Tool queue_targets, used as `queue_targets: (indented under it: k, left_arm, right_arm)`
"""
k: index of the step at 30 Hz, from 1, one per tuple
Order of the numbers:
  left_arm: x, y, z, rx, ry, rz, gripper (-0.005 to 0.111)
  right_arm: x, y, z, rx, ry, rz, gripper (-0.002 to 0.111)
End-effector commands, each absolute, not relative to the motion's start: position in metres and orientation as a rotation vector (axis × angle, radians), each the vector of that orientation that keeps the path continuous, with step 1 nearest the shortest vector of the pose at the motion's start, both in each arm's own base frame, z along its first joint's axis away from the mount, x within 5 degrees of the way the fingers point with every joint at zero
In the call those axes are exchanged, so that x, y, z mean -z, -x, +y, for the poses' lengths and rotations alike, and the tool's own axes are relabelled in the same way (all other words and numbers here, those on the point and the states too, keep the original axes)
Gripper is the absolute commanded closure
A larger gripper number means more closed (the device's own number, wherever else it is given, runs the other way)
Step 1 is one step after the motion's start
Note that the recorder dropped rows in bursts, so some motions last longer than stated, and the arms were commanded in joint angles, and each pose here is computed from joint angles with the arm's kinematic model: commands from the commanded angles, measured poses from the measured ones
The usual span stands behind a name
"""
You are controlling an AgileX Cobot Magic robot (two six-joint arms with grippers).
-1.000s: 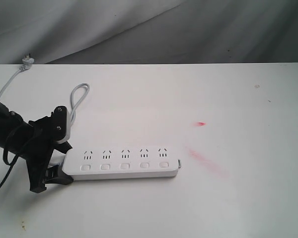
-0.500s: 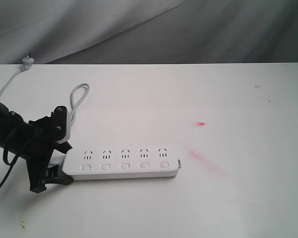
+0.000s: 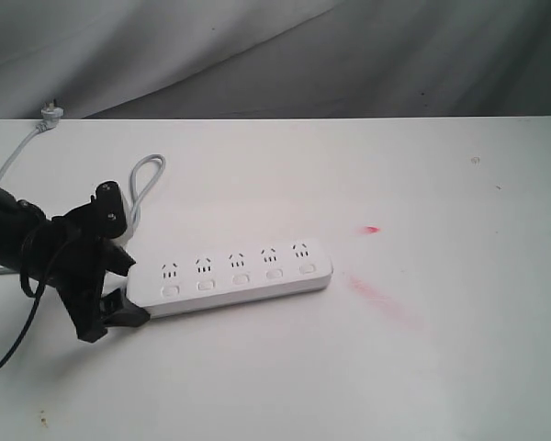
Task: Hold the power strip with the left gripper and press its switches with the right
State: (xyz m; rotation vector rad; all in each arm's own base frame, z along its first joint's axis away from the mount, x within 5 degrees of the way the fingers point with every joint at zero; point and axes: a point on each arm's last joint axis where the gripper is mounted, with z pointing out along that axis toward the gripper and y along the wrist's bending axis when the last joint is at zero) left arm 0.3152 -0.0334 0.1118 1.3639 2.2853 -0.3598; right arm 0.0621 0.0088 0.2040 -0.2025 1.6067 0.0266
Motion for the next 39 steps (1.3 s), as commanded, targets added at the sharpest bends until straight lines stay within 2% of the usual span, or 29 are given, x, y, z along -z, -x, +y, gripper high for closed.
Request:
queue_targets:
  k: [1,3,6,17,21,25,27,29,37,39]
  left_arm:
    - [-0.114,-0.32,-0.033,0.365,-1.25,2.313,0.04]
    - [-0.114,-0.32,-0.033,0.365,-1.25,2.313,0.033]
    - [-0.114,-0.32,-0.033,0.365,-1.25,2.313,0.028]
    - [-0.117,-0.316,-0.037,0.434,-1.261,2.302,0.028]
    - [-0.138,-0.318,-0.039,0.422,-1.178,2.258,0.028]
    - [-0.18,-0.319,-0.042,0.401,-1.017,2.159,0.029]
    - [-0.204,-0.316,-0.043,0.386,-0.96,2.095,0.035]
    - [-0.231,-0.309,-0.044,0.357,-0.92,2.019,0.046]
    - [-0.32,-0.251,-0.059,0.417,-1.011,1.684,0.107]
    - [-0.334,-0.234,-0.063,0.444,-1.055,1.612,0.107]
  right_arm:
    - [-0.203,-0.062,0.008,-0.021,0.197,1.614,0.108]
    - [-0.203,-0.062,0.008,-0.021,0.197,1.614,0.108]
    - [-0.203,-0.062,0.008,-0.021,0.197,1.614,0.108]
    - [-0.203,-0.062,0.008,-0.021,0.197,1.614,0.108]
    - [-0.203,-0.062,0.008,-0.021,0.197,1.614,0.108]
    - [-0.203,-0.062,0.008,-0.021,0.197,1.614,0.108]
    - [-0.203,-0.062,0.008,-0.021,0.197,1.614,0.108]
    - [-0.203,-0.062,0.008,-0.021,0.197,1.614,0.108]
    - [-0.203,-0.062,0.008,-0.021,0.197,1.614,0.108]
    - [-0.203,-0.062,0.008,-0.021,0.197,1.614,0.108]
